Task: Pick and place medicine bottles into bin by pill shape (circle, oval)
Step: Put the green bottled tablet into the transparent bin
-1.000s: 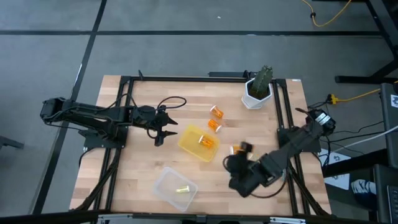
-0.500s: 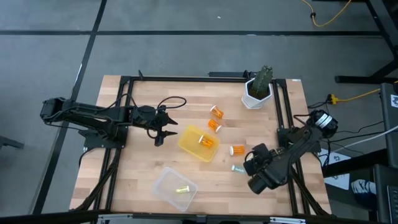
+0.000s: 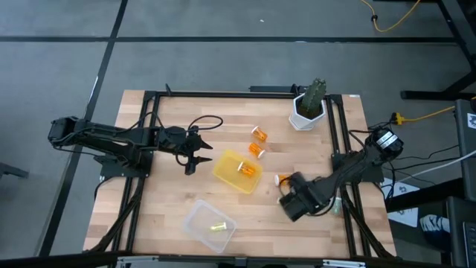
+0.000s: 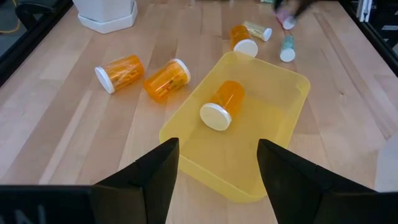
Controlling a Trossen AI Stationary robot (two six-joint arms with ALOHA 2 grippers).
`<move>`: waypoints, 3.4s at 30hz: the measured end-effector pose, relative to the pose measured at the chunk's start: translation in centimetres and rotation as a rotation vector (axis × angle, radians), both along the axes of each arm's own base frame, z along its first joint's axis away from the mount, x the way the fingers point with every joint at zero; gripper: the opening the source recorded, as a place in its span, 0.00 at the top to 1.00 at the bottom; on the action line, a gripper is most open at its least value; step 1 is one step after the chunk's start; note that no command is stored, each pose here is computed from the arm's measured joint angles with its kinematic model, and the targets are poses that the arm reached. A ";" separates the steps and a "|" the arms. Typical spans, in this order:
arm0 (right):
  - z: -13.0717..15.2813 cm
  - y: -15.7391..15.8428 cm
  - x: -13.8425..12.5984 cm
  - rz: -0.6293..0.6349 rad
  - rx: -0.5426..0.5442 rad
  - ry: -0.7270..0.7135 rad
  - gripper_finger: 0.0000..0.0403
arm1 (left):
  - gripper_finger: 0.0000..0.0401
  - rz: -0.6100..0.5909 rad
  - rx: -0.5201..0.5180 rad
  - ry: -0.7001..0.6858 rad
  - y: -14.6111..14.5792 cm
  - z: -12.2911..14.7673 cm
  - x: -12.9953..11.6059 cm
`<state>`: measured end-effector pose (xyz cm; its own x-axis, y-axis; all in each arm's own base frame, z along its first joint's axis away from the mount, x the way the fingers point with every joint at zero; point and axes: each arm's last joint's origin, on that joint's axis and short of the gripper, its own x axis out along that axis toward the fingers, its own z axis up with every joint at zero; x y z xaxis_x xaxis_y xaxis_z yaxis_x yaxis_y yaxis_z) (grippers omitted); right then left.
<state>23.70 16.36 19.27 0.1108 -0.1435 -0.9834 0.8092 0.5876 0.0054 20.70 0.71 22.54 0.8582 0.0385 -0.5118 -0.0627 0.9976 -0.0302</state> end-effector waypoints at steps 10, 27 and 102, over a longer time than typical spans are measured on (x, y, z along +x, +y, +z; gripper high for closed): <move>-2.6 -1.0 0.7 0.220 0.076 -0.032 0.50 | 0.47 0.000 0.000 0.000 0.0 0.0 0.0; -4.2 -1.4 0.7 0.359 0.152 -0.046 0.50 | 0.47 0.000 0.000 0.000 0.0 0.0 0.0; 2.4 1.7 19.5 1.295 -0.427 -1.267 0.78 | 0.47 -0.026 0.042 0.002 0.0 0.0 0.0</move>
<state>43.20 18.09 21.69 0.8857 0.4349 -0.1627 -0.4556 0.8816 -0.1235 20.69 0.70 22.55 0.8585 0.0382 -0.5115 -0.0372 0.9992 0.0121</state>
